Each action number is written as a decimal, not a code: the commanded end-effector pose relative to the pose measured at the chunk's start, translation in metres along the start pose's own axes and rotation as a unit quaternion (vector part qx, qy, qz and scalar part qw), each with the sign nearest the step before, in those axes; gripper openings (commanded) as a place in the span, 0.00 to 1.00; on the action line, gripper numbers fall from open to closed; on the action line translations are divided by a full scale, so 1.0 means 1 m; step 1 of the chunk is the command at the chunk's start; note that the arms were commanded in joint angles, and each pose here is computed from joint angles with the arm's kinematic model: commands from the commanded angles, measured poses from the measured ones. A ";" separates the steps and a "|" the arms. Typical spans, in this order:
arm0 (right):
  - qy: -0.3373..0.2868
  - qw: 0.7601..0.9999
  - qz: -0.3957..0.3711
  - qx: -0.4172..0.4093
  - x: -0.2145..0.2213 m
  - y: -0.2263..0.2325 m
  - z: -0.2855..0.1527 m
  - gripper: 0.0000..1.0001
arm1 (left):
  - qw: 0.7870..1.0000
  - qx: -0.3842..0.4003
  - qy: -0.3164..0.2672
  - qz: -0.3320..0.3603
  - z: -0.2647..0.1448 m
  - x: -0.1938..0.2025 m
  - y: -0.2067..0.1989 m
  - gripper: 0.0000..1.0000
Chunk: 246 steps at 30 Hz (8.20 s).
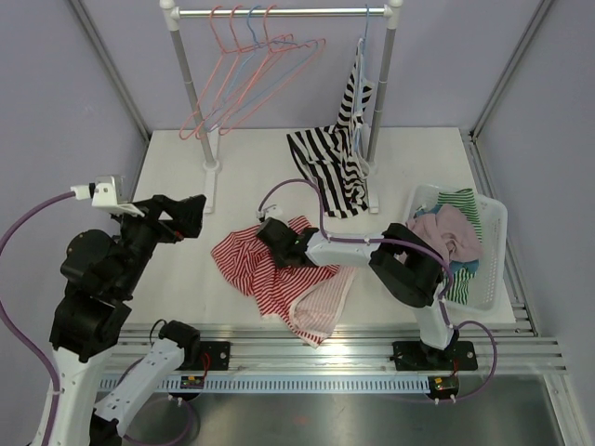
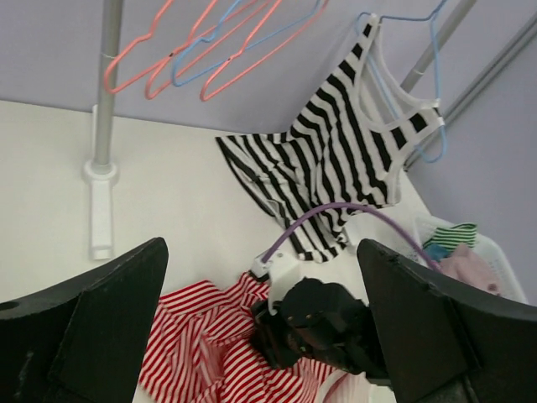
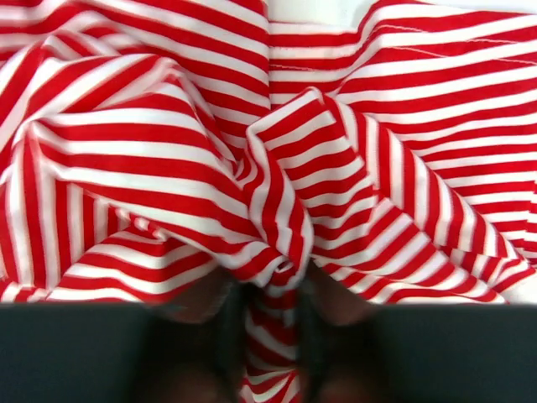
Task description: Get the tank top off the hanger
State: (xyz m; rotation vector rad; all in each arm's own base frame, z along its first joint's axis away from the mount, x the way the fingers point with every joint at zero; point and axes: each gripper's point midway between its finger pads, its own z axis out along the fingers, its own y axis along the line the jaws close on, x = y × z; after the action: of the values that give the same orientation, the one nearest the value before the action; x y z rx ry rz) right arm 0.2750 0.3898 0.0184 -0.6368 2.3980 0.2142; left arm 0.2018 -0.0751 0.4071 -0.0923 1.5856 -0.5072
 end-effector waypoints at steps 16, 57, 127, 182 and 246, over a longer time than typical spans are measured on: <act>-0.075 0.993 0.023 0.086 -0.062 -0.080 -0.187 0.00 | 0.989 -0.111 0.056 0.076 0.000 0.098 0.078 0.99; 0.056 0.839 0.424 0.336 0.112 -0.383 -0.182 0.01 | 0.991 -0.106 0.053 0.058 -0.004 0.095 0.073 0.99; -0.286 0.935 0.143 0.154 -0.323 -0.315 -0.236 0.20 | 0.965 0.006 0.236 0.110 0.039 0.157 0.025 0.99; -0.268 0.899 0.118 -0.326 -0.140 -0.099 -0.474 0.00 | 0.971 0.219 0.009 0.094 0.103 -0.018 -0.159 0.97; -0.500 0.840 0.191 -0.089 -0.193 -0.197 -0.383 0.00 | 0.972 0.043 0.232 0.016 0.060 0.158 -0.037 0.00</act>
State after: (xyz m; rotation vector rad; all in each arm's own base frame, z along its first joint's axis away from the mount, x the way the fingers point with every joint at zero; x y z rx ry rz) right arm 0.2732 0.2162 0.4381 -0.2154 1.3094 0.9824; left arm 0.2202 -0.2168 0.2898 0.2831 1.9771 -0.8222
